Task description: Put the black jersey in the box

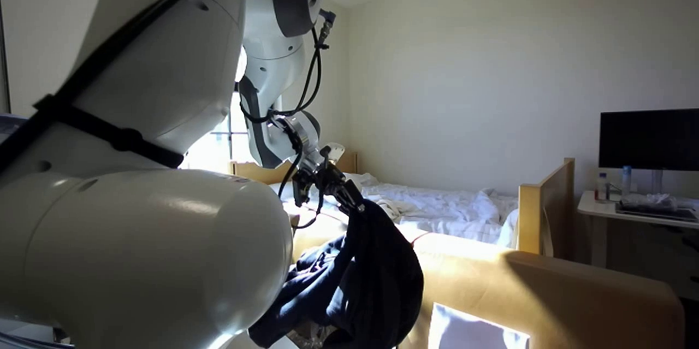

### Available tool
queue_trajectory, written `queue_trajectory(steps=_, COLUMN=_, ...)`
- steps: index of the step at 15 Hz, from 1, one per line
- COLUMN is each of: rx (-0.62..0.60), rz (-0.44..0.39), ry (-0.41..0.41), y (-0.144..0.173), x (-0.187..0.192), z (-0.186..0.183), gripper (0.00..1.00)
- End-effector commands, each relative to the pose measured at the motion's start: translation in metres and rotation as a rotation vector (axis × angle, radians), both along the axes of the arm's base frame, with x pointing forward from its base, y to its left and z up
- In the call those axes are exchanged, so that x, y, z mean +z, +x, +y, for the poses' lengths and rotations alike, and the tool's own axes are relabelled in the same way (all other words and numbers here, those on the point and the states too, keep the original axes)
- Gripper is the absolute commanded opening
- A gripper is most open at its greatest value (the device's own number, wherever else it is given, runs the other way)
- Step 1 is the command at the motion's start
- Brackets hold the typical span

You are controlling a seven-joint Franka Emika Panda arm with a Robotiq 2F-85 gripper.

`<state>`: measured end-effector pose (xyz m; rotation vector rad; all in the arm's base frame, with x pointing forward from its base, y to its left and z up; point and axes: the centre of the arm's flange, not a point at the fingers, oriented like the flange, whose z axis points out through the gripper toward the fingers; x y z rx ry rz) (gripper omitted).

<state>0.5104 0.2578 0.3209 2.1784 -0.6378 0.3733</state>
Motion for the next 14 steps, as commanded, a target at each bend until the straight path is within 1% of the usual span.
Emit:
queue_trajectory(steps=1, rx=0.032, rz=-0.105, ry=0.168, y=0.042, x=0.012, z=0.051, gripper=0.05)
queue_trajectory(steps=3, rx=0.059, rz=-0.086, ry=0.3, y=0.038, x=0.007, z=0.082, gripper=0.05)
queue_trajectory(steps=5, rx=0.067, rz=-0.035, ry=0.427, y=0.025, x=-0.008, z=0.106, gripper=0.05)
queue_trajectory(steps=6, rx=0.07, rz=-0.007, ry=0.477, y=0.015, x=-0.014, z=0.117, gripper=0.05)
queue_trajectory(steps=7, rx=0.075, rz=0.017, ry=0.511, y=0.007, x=-0.019, z=0.126, gripper=0.05)
queue_trajectory(steps=8, rx=0.069, rz=0.047, ry=0.567, y=-0.003, x=-0.026, z=0.138, gripper=0.05)
queue_trajectory(steps=10, rx=0.074, rz=0.097, ry=0.64, y=-0.017, x=-0.04, z=0.167, gripper=0.05)
queue_trajectory(steps=11, rx=0.086, rz=0.106, ry=0.685, y=-0.021, x=-0.042, z=0.178, gripper=0.05)
queue_trajectory(steps=13, rx=0.123, rz=0.101, ry=0.74, y=-0.028, x=-0.048, z=0.198, gripper=0.05)
queue_trajectory(steps=14, rx=0.121, rz=0.116, ry=0.748, y=-0.031, x=-0.056, z=0.204, gripper=0.05)
